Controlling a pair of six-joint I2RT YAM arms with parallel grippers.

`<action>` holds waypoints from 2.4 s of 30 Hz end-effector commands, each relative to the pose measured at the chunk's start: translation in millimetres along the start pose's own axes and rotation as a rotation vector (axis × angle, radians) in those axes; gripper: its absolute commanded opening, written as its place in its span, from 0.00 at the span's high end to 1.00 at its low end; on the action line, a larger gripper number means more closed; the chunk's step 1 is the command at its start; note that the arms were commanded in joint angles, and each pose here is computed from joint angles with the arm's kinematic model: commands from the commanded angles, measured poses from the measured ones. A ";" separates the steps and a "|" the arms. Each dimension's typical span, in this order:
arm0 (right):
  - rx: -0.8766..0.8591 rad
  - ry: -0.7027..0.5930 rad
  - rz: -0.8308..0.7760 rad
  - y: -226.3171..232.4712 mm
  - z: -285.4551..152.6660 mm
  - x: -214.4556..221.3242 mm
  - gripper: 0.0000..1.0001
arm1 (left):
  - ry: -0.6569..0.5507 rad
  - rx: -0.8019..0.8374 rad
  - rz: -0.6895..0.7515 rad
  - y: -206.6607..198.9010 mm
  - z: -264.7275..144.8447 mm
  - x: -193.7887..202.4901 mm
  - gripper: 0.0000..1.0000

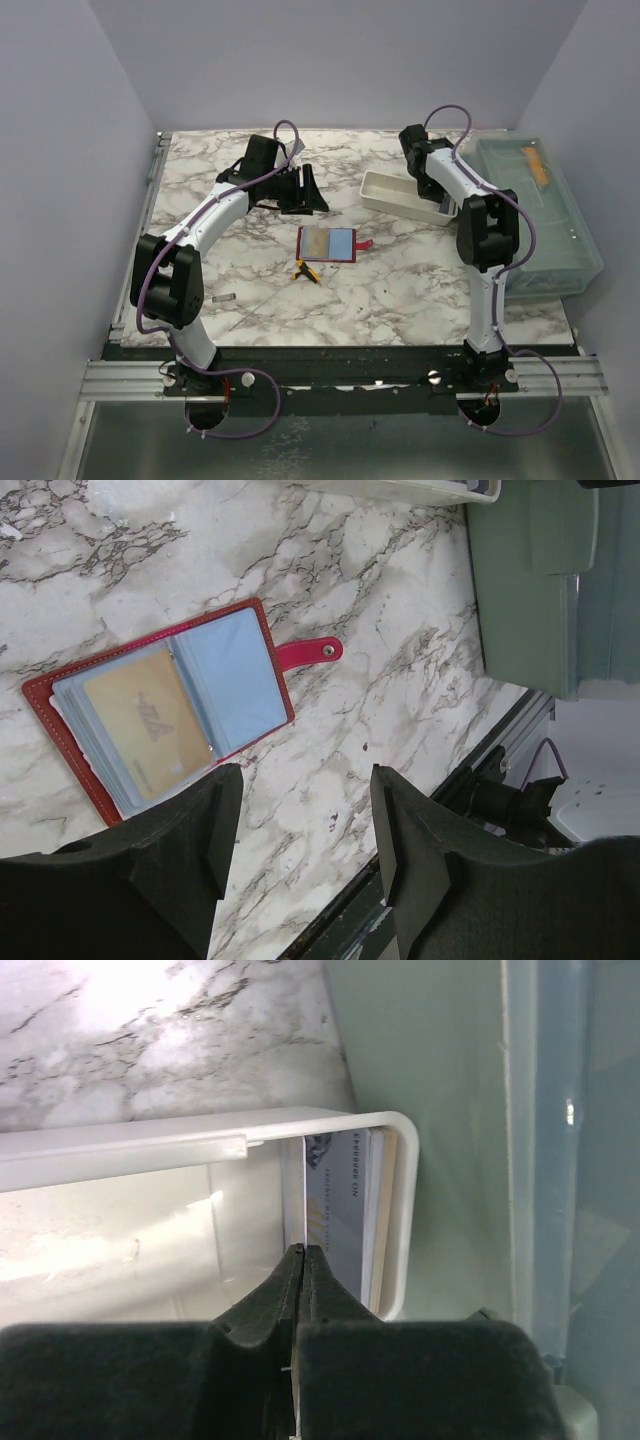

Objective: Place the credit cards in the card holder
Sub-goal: Pick up the credit card from the storage box, then insert the credit card into the card holder.

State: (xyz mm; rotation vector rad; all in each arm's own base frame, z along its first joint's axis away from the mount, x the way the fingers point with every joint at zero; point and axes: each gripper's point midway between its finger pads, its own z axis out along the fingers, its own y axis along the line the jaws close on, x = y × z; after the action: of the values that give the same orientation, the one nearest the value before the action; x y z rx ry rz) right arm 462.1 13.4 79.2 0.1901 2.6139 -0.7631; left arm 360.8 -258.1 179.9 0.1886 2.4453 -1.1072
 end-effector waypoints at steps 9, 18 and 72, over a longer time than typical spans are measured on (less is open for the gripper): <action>-0.187 -0.033 0.181 11.4 2.1 -8.5 0.99 | 0.019 0.026 0.010 -2.5 4.5 5.8 0.40; -0.209 -0.017 0.187 13.5 14.6 -5.0 0.87 | 0.020 0.026 0.010 -2.3 4.9 5.8 0.40; -2.009 -0.498 0.348 97.3 -352.7 49.9 0.93 | -0.155 0.605 -0.110 -107.7 -48.6 10.5 1.00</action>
State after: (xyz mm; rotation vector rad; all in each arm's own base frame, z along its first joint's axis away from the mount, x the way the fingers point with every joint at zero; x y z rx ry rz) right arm 311.9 284.6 295.6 -0.1780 1.5809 1.7064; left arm 300.6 -297.7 296.4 0.1190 1.8704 -1.8380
